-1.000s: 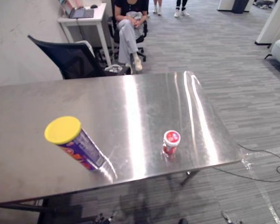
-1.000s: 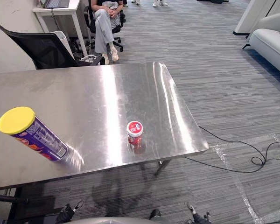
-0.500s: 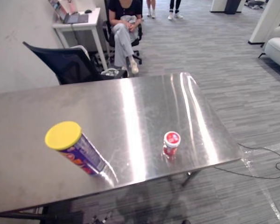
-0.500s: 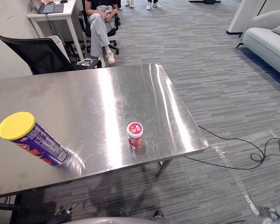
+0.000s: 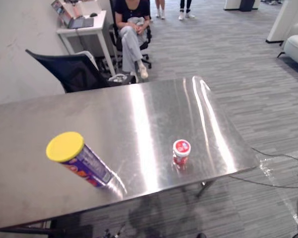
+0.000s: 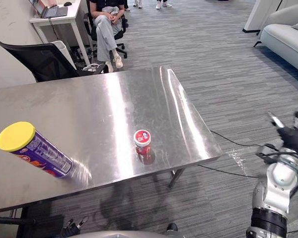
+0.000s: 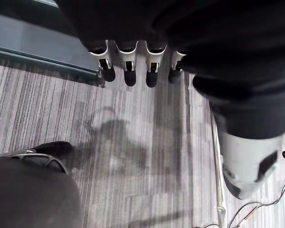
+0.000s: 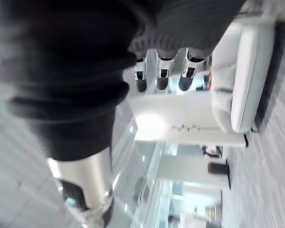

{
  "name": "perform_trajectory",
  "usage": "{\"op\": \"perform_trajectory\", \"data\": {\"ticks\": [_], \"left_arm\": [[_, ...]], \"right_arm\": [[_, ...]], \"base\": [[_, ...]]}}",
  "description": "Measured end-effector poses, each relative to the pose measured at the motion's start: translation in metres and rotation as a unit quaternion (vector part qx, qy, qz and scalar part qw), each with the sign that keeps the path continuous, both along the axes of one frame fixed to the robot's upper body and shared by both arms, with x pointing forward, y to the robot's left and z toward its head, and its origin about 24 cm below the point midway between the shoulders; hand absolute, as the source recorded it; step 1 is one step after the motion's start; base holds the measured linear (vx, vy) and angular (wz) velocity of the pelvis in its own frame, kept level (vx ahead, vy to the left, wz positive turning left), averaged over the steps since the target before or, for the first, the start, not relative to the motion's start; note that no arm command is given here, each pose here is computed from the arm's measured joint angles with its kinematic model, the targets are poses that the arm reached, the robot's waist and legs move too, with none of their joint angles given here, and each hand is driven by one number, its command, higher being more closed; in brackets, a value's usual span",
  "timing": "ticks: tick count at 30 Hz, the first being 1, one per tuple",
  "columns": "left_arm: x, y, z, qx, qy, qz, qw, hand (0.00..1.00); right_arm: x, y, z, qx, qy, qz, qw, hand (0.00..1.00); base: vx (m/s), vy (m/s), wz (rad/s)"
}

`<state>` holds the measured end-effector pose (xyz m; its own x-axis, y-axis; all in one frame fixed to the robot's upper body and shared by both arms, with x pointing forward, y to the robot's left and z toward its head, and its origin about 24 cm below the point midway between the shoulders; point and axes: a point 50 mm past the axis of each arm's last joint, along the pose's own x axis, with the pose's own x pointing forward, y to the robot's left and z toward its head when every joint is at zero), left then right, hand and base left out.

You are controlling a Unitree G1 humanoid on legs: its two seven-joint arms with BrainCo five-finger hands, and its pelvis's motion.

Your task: Put the gum and the chips on the shelf.

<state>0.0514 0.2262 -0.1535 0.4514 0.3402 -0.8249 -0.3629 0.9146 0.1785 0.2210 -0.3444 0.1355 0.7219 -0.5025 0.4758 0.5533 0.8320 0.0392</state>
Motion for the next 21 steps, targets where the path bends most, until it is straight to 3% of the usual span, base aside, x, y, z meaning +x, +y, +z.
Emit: {"op": "perform_trajectory", "data": {"ticks": [6,13,21], "left_arm": [[-0.002,0.001,0.0,0.005,0.002,-0.006,1.0,0.0],[-0.003,0.002,0.0,0.021,0.005,-0.021,1.0,0.0],[-0.009,0.002,-0.001,0.023,0.017,-0.031,0.999,0.0]], "right_arm": [[0.01,0.04,0.005,-0.095,0.053,0.197,0.974,0.0],[0.014,0.081,0.005,-0.194,0.126,0.389,0.891,0.0],[0.015,0.109,-0.004,-0.18,0.151,0.503,0.832,0.0]], "base": [[0.0,0.0,-0.01],[-0.01,-0.001,-0.03],[0.0,0.0,0.0]]}}
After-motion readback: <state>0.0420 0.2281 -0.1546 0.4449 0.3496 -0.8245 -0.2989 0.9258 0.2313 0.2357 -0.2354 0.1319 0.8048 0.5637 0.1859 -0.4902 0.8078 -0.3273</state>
